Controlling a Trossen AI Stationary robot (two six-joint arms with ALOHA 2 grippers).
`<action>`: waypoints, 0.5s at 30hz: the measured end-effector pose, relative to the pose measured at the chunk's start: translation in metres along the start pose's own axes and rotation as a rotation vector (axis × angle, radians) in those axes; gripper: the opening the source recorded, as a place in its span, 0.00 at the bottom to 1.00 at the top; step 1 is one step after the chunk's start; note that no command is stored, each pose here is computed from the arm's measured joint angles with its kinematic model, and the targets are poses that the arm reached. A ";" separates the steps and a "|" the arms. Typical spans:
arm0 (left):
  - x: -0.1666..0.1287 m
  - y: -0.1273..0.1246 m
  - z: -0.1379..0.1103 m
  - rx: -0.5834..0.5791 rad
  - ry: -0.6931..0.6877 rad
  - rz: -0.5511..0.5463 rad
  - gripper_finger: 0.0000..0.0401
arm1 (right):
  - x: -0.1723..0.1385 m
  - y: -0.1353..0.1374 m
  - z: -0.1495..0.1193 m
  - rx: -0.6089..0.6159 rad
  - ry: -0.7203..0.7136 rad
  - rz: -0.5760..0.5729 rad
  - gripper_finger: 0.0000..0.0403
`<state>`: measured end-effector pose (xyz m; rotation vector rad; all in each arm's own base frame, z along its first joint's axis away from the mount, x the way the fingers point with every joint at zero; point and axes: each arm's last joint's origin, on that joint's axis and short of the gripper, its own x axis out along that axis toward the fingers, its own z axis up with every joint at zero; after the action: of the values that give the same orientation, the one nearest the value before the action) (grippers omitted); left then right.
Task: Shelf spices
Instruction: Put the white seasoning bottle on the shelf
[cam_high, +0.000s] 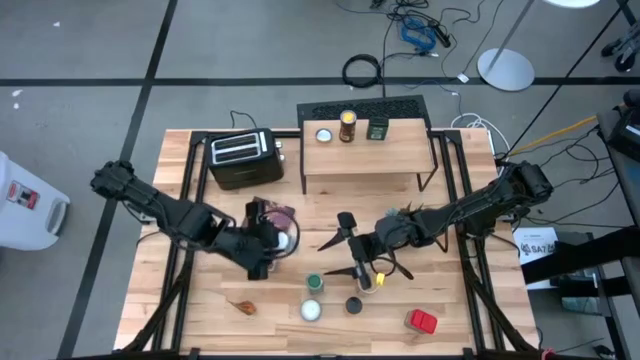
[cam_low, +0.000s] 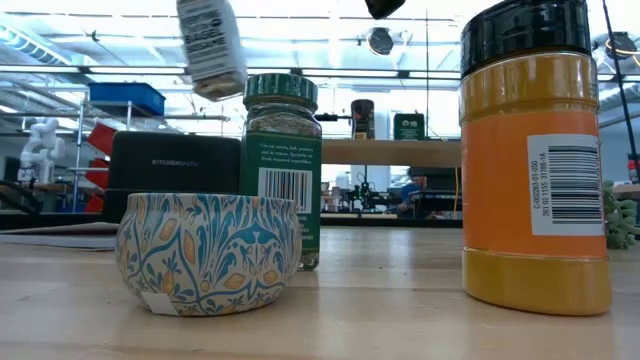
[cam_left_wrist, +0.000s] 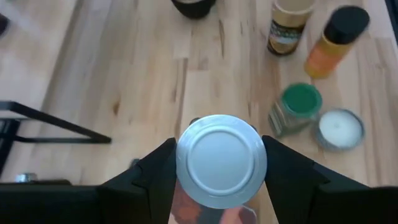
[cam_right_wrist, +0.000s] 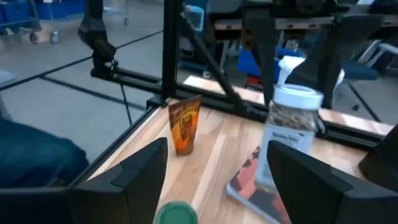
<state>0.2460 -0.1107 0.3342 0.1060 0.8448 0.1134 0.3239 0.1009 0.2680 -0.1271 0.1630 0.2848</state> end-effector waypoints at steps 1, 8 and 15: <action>0.001 0.003 0.003 -0.005 -0.010 0.000 0.51 | 0.000 -0.001 0.000 -0.002 -0.003 -0.007 0.65; 0.000 0.017 0.023 -0.003 -0.098 -0.070 0.51 | 0.000 -0.009 0.001 -0.010 -0.003 -0.139 0.65; 0.002 0.025 0.033 0.020 -0.153 -0.108 0.51 | 0.000 -0.014 0.002 -0.010 -0.013 -0.167 0.65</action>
<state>0.2704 -0.0874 0.3577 0.0868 0.6978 -0.0046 0.3279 0.0873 0.2710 -0.1474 0.1377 0.1204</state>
